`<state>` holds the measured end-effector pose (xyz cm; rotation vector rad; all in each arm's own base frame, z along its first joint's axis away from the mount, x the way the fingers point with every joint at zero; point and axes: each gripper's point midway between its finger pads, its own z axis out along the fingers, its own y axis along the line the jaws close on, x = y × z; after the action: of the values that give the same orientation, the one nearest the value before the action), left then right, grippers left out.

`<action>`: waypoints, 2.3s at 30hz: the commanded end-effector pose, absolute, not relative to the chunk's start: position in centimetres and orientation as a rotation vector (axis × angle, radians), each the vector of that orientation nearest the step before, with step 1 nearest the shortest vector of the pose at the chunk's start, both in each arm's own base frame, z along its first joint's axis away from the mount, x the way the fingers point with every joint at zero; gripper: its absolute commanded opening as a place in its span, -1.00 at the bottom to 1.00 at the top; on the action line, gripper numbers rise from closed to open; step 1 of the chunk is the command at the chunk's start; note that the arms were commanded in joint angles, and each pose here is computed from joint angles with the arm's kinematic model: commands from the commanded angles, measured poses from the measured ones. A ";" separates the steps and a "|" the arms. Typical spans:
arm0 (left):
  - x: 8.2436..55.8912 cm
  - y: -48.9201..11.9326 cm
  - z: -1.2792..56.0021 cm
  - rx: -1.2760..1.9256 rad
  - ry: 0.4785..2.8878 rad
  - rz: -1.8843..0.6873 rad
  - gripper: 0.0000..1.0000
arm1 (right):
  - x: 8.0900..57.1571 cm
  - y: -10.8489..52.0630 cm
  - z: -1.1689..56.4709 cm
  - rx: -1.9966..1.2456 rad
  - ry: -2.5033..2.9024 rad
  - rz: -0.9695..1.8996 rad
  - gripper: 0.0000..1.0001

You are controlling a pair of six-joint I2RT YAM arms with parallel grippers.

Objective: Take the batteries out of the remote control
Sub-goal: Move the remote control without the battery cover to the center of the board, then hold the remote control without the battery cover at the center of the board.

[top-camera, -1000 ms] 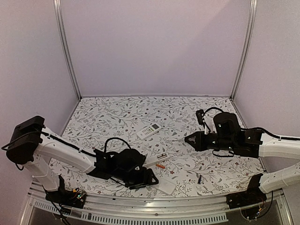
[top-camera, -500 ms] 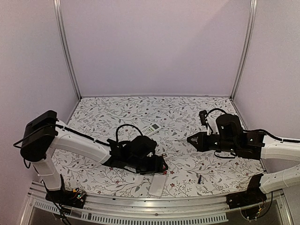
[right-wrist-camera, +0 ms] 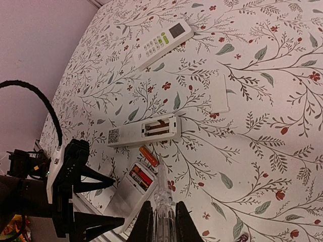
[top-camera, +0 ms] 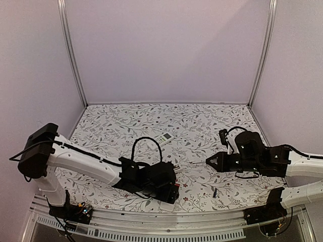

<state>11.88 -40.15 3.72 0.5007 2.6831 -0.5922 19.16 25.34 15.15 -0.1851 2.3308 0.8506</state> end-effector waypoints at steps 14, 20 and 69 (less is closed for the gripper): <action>9.0 -38.9 1.3 0.569 2.710 -0.313 0.53 | 15.4 26.5 13.3 -0.082 2.496 0.832 -1.00; 8.3 -40.1 1.1 0.632 2.696 -0.421 0.40 | 14.8 27.8 13.3 -0.092 2.525 0.859 -1.00; 7.9 -38.1 -1.8 0.820 2.628 0.018 0.04 | 13.5 29.0 11.1 0.088 2.740 0.633 -1.00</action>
<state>8.74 -41.66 1.13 0.7449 2.5823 -0.2106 13.71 29.28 10.92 0.0739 2.7522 0.6304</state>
